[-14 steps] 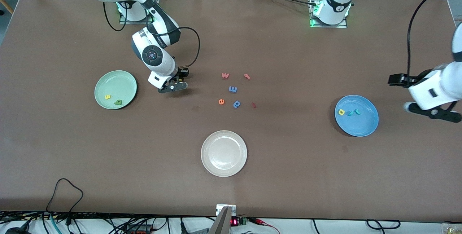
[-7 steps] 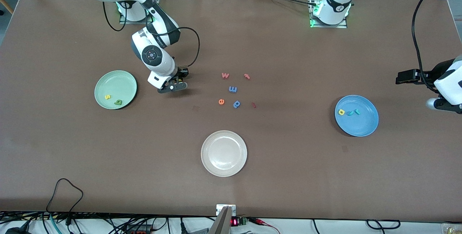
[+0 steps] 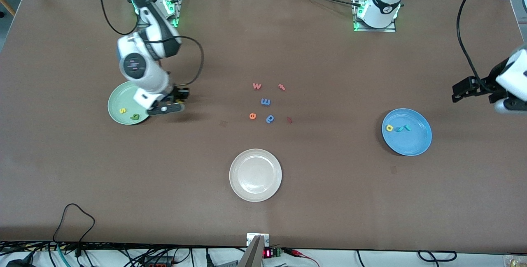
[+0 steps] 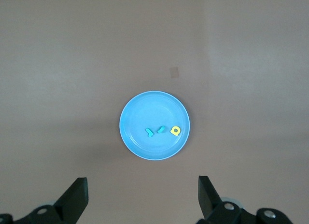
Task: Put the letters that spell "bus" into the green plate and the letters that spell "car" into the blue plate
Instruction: 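Carry the yellow u to the green plate while the left gripper returns, then release the yellow u on the green plate and lift the right gripper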
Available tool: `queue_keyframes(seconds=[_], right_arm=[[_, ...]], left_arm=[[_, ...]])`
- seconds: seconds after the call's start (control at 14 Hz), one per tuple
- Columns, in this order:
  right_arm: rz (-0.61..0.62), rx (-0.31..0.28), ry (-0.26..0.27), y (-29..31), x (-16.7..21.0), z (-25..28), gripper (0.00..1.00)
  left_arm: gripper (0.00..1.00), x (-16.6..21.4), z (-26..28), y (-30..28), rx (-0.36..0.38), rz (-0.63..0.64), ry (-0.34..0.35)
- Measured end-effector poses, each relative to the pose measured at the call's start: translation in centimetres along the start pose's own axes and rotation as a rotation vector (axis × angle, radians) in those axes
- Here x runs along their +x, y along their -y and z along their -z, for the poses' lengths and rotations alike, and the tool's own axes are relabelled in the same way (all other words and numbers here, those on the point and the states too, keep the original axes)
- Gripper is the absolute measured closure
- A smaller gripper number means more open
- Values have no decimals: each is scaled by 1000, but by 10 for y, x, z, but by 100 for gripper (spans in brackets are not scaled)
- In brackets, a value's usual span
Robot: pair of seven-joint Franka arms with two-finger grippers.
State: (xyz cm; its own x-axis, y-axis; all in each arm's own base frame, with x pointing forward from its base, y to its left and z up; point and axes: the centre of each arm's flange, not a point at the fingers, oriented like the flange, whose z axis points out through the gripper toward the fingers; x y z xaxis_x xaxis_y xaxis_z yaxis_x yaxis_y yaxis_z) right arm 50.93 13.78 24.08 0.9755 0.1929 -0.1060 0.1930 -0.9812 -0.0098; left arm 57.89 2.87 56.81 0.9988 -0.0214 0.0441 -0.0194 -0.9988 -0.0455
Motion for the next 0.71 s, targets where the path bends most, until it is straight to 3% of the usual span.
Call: queue_keyframes(seconds=[0.14,0.43,0.57,0.71], right_arm=[[35,-3,-3,-66,0,5,74],[39,3,23,-155,-15,-9,73],[36,8,34,-159,-17,-16,59],[42,4,20,-156,-13,-9,38]], left_arm=[[0,-15,4,0,-1,1,3],[0,-33,15,-13,-9,-21,117],[0,-36,25,-24,-9,-41,137],[0,-35,31,-35,-8,-60,128]])
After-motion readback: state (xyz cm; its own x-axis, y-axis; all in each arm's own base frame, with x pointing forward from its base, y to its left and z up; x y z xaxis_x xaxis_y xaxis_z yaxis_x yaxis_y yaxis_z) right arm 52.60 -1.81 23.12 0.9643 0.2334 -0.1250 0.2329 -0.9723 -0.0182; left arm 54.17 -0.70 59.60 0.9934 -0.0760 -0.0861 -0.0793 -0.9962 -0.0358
